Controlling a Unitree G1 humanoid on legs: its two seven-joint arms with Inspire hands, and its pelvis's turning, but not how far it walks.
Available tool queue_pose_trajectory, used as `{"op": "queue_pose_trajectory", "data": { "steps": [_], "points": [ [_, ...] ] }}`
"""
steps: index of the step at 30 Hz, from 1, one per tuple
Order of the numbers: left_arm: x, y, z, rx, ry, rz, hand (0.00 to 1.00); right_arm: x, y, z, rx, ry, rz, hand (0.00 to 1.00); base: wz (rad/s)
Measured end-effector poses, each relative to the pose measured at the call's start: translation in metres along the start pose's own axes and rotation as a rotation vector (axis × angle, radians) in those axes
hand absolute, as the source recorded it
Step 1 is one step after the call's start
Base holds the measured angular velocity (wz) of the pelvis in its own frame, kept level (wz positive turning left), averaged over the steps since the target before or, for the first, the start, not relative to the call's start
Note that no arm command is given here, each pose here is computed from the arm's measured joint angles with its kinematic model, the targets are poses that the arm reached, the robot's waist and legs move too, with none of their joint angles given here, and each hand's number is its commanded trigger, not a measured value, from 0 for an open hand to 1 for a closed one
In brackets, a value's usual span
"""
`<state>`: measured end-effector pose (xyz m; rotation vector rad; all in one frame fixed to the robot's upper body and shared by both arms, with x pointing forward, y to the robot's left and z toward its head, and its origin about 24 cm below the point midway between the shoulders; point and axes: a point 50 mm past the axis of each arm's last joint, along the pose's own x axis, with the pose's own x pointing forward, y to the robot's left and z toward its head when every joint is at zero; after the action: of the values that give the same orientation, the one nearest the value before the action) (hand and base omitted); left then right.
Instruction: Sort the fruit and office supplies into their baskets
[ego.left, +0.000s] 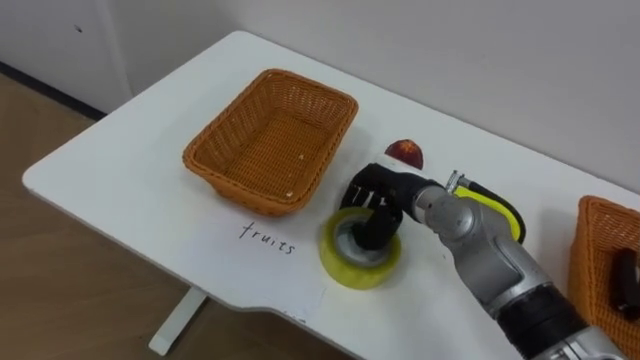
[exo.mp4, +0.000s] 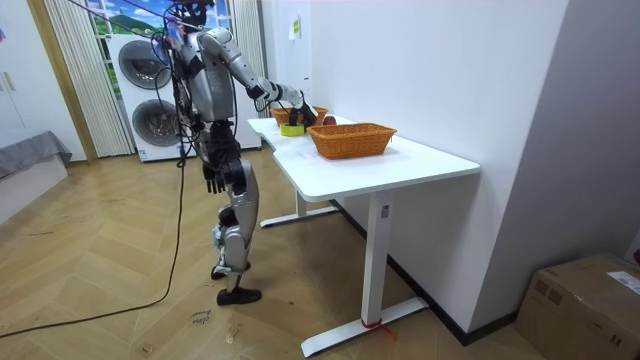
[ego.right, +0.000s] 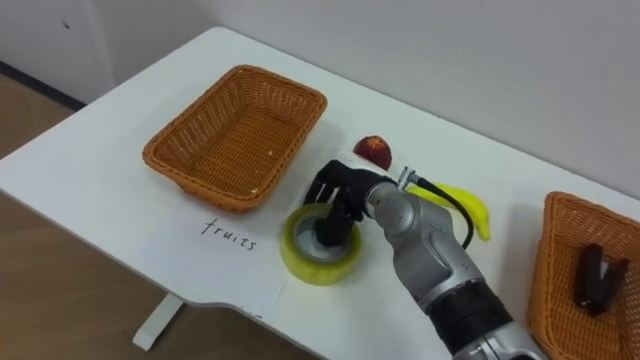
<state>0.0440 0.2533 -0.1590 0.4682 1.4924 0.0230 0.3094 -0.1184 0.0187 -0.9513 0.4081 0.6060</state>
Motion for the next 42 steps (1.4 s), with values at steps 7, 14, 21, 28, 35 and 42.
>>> {"op": "queue_pose_trajectory", "data": {
  "steps": [7,14,21,28,35,42],
  "points": [
    [0.0,0.0,0.0,-0.001,0.0,0.001,0.0,-0.002,-0.002,0.004,0.002,-0.006,-0.003,1.0,0.0],
    [0.0,0.002,-0.002,-0.004,0.005,0.027,0.0,-0.008,-0.005,0.009,0.01,-0.04,0.011,1.0,0.0],
    [0.002,0.0,-0.012,-0.047,0.036,0.012,0.0,-0.023,-0.007,0.015,0.027,-0.127,0.035,1.0,-0.07],
    [0.002,-0.006,-0.025,-0.061,0.03,0.035,0.0,-0.063,-0.03,0.008,0.141,-0.26,-0.108,1.0,-0.12],
    [0.001,-0.007,-0.033,-0.088,0.03,0.058,0.0,-0.082,-0.055,-0.006,0.172,-0.251,-0.297,1.0,-0.09],
    [0.0,-0.012,-0.043,-0.115,0.046,0.058,0.0,-0.1,-0.072,-0.012,0.206,-0.267,-0.454,1.0,-0.05]
  ]
}}
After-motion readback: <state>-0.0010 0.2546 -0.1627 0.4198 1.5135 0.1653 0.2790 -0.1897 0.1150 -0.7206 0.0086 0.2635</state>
